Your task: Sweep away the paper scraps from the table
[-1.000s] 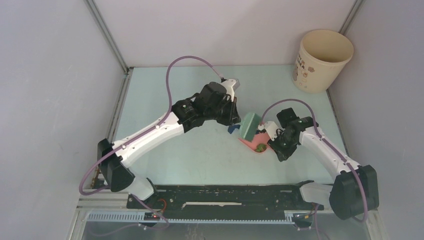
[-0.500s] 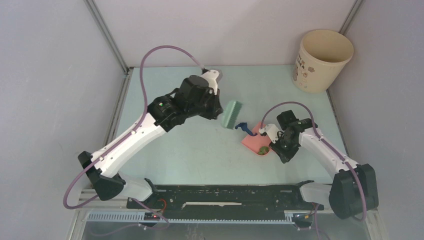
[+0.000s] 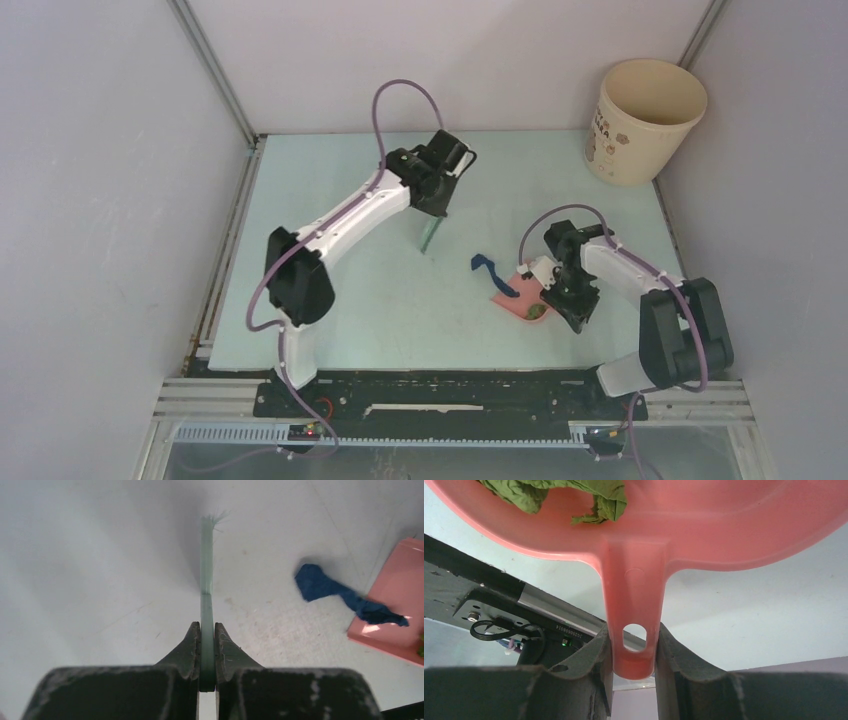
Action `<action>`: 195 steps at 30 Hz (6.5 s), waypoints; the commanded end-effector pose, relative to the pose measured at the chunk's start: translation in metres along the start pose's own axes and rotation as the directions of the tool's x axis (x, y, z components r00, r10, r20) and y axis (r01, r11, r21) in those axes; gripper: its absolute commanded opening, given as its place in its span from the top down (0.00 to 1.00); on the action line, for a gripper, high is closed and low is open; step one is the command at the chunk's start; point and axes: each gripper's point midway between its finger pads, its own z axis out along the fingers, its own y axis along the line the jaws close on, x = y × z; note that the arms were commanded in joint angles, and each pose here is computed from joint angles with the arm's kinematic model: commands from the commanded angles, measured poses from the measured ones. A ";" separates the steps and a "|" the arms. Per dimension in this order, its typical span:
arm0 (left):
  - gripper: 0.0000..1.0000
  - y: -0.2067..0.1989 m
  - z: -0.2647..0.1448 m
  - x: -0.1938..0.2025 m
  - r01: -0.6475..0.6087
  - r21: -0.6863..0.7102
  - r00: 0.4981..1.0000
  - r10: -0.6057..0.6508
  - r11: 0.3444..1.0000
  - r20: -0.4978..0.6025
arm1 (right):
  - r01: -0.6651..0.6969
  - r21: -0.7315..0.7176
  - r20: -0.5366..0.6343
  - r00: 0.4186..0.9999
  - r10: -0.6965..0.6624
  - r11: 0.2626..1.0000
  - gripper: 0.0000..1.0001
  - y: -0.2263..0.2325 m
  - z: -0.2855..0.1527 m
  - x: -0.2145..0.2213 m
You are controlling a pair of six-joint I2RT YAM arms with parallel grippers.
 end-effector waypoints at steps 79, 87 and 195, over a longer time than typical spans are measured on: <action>0.99 -0.024 -0.148 0.066 0.085 0.413 0.956 -0.191 0.907 0.222 | -0.424 0.159 0.693 0.692 0.205 0.892 1.00 -0.129 -0.179 -0.053; 0.99 -0.030 -0.119 0.109 0.105 0.436 0.967 -0.193 0.894 0.163 | -0.593 0.152 0.730 0.607 0.315 0.791 1.00 -0.199 -0.239 -0.040; 0.65 -0.004 -0.006 0.157 0.723 0.503 0.556 -0.831 0.474 -0.015 | -0.109 -0.125 0.263 0.955 0.138 0.986 0.58 0.010 0.015 -0.057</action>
